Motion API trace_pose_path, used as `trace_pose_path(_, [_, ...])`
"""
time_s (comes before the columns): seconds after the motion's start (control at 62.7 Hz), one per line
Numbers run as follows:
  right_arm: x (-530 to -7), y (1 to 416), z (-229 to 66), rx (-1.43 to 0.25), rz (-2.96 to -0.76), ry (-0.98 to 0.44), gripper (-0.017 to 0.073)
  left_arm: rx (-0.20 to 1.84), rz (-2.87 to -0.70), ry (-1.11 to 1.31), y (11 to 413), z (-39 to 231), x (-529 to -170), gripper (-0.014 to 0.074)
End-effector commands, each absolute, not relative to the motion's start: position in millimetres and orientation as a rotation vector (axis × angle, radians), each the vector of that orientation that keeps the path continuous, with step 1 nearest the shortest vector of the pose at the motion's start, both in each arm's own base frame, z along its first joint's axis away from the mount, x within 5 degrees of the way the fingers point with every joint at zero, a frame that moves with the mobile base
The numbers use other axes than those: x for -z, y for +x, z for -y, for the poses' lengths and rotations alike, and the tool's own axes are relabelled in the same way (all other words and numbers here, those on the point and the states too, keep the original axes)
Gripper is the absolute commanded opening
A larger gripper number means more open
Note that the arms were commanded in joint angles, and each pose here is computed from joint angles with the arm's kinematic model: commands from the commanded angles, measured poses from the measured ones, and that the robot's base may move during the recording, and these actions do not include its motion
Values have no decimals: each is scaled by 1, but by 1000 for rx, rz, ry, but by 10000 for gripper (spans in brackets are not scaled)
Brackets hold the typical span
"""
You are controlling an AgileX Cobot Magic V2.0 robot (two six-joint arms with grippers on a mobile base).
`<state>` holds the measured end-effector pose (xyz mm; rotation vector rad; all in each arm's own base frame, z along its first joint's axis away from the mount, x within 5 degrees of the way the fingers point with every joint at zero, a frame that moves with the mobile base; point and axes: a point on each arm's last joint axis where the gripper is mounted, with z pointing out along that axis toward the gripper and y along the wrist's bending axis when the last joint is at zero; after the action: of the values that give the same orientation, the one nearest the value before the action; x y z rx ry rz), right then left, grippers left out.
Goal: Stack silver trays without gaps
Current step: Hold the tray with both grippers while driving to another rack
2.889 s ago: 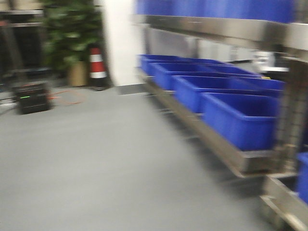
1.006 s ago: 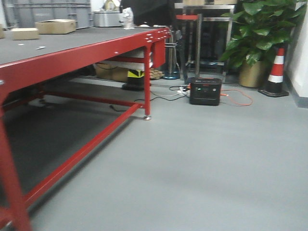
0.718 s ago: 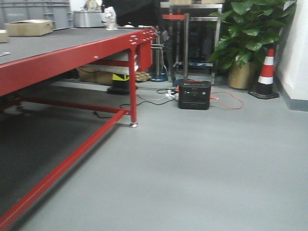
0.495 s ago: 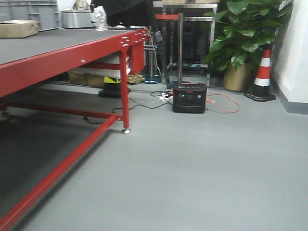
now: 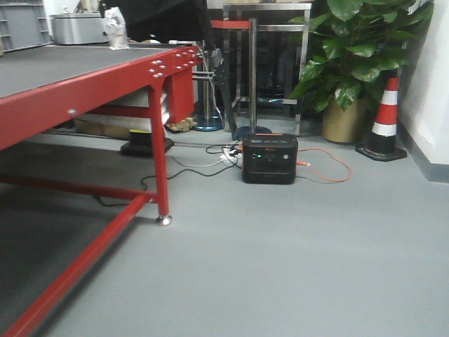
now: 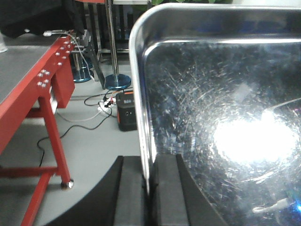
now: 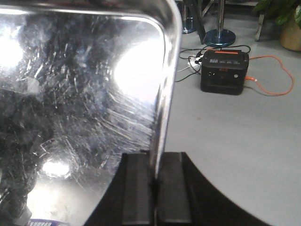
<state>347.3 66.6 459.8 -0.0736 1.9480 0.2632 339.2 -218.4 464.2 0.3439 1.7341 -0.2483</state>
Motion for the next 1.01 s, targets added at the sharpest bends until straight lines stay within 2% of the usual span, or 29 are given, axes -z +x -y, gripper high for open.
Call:
trace_pose_path(0.0, [-473,343,-68,-270,-1873,-88,-79,276,-1670,363,335,221,-473,-19])
trace_pose_path(0.99, [-470,349,-69,-270,-1859,-85,-79,278,-1668,364,335,221,-473,-19])
